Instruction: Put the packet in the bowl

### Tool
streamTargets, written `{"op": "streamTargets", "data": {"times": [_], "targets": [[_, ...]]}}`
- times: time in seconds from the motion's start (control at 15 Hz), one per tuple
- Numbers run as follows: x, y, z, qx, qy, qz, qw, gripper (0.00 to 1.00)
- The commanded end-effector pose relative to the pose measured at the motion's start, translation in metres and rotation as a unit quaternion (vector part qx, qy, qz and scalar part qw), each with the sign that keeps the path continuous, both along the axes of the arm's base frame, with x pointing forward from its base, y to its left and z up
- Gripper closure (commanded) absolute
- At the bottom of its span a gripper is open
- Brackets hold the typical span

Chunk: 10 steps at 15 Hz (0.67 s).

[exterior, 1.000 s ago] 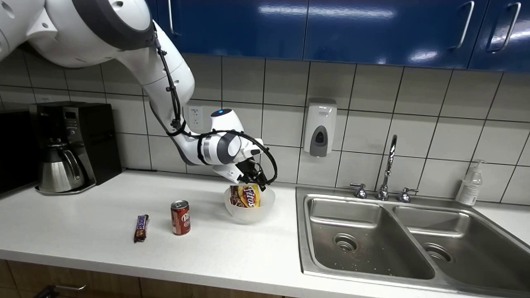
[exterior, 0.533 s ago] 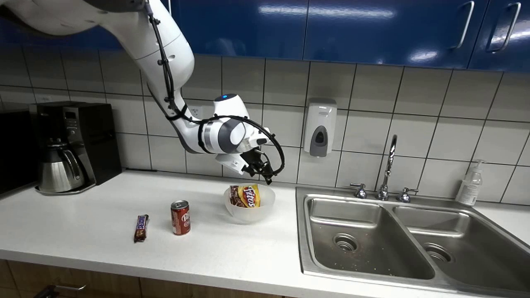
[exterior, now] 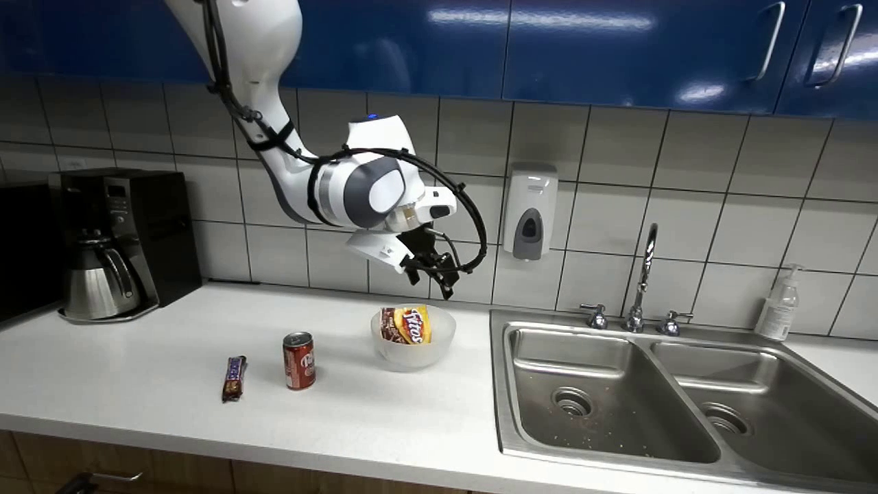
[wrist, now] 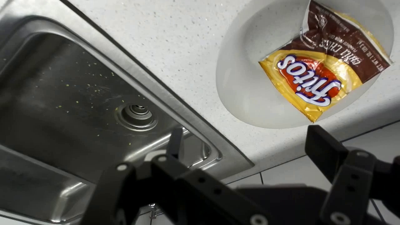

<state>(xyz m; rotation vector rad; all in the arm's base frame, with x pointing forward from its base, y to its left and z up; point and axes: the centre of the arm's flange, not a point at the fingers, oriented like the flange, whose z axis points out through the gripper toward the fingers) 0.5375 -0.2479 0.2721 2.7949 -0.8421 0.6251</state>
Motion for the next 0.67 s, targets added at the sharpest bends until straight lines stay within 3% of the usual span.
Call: {"op": "streamTargets", "data": {"times": [0.0,0.47,0.53,0.6], "targets": [[-0.059,0.008,0.037,0.018,0.018,0.024,0.9994,0.00],[-0.139,0.031,0.082,0.023,0.052,0.052,0.9970,0.00],[-0.101,0.012,0.050,0.017,0.042,0.045,0.9980,0.00],[-0.108,0.013,0.055,0.018,0.040,0.045,0.9980,0.00]]}}
